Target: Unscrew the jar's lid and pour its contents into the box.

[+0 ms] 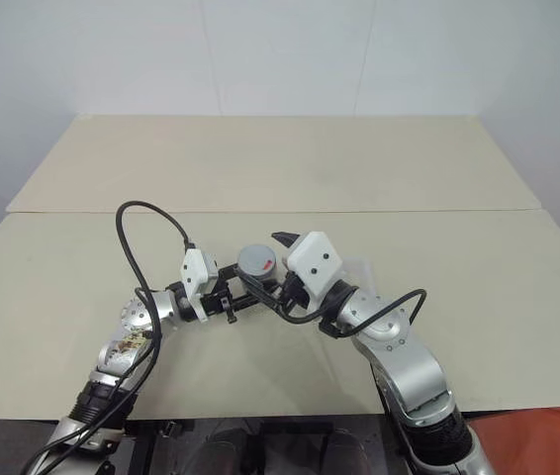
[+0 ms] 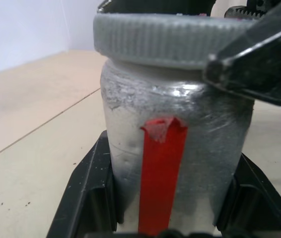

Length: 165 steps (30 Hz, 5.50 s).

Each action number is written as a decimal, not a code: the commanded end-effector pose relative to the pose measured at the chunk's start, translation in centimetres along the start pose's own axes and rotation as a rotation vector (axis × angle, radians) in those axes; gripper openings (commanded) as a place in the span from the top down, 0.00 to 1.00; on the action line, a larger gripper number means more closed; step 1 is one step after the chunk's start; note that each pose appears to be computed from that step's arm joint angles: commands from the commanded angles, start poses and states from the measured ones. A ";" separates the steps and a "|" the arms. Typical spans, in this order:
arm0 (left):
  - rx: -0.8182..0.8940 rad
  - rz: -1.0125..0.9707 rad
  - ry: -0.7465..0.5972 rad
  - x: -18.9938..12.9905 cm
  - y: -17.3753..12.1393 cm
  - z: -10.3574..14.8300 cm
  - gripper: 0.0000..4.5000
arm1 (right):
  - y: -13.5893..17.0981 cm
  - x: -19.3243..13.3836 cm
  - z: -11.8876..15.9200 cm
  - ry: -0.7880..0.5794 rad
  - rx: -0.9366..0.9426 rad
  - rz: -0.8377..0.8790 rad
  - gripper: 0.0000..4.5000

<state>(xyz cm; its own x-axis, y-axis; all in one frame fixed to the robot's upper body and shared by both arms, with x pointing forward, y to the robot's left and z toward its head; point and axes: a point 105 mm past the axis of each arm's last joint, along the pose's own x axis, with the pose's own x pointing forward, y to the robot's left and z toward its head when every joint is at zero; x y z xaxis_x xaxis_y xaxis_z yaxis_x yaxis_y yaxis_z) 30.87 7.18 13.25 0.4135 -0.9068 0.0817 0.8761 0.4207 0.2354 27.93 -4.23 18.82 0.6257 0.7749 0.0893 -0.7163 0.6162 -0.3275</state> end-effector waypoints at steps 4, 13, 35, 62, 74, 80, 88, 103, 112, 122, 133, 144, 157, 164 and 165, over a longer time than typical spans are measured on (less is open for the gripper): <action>0.040 -0.011 -0.016 -0.7 0.3 0.7 0.56 | -2.9 -2.8 0.9 -0.013 -0.052 -0.124 0.01; 0.036 -0.016 -0.008 -0.6 0.5 0.3 0.56 | -3.7 -4.8 0.0 0.050 -0.076 -0.153 0.01; 0.036 -0.029 -0.044 0.5 -0.4 1.0 0.56 | 0.3 0.1 2.4 -0.081 -0.057 0.085 0.01; 0.036 -0.023 -0.032 0.2 0.1 0.7 0.56 | -3.5 -3.8 0.7 0.006 -0.056 -0.040 0.01; 0.030 -0.017 -0.026 0.0 0.1 0.5 0.56 | -2.2 -4.6 0.7 0.028 -0.066 0.051 0.01; 0.031 -0.014 -0.029 0.1 -0.1 0.6 0.56 | -0.5 -3.9 1.7 -0.010 -0.015 0.135 0.01; 0.029 -0.012 -0.035 0.3 -0.3 0.6 0.56 | 0.8 -1.8 2.4 -0.057 0.041 0.145 0.01; 0.028 -0.020 -0.040 0.5 -0.4 0.6 0.56 | 0.1 0.2 1.6 -0.046 0.087 0.099 0.01; 0.032 -0.020 -0.039 0.5 -0.4 0.5 0.56 | 0.2 0.2 1.4 -0.042 0.097 0.107 0.33; 0.037 -0.023 -0.038 0.6 -0.2 0.5 0.56 | 0.1 0.3 1.2 -0.036 0.092 0.100 0.39; 0.045 -0.030 -0.040 0.7 -0.2 0.4 0.56 | -0.3 -0.2 2.6 -0.086 0.201 0.136 0.39; 0.046 -0.018 -0.039 0.5 -0.1 0.4 0.56 | -0.7 -0.8 3.6 -0.106 0.103 0.105 0.04; 0.047 -0.024 -0.038 0.4 -0.2 0.5 0.56 | 0.2 -0.1 1.6 -0.037 0.087 0.139 0.04; 0.047 -0.023 -0.034 0.3 -0.2 0.5 0.56 | 0.3 0.0 1.2 -0.031 0.098 0.143 0.04; 0.047 -0.023 -0.035 0.3 -0.2 0.5 0.56 | 0.3 0.0 1.2 -0.031 0.101 0.143 0.04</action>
<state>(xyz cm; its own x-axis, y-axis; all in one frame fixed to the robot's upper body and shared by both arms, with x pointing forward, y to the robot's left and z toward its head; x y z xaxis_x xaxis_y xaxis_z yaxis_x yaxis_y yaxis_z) 31.00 6.99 12.57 0.4001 -0.9132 0.0772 0.8799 0.4063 0.2464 27.78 -4.15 18.78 0.5255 0.8502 0.0309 -0.8279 0.5194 -0.2116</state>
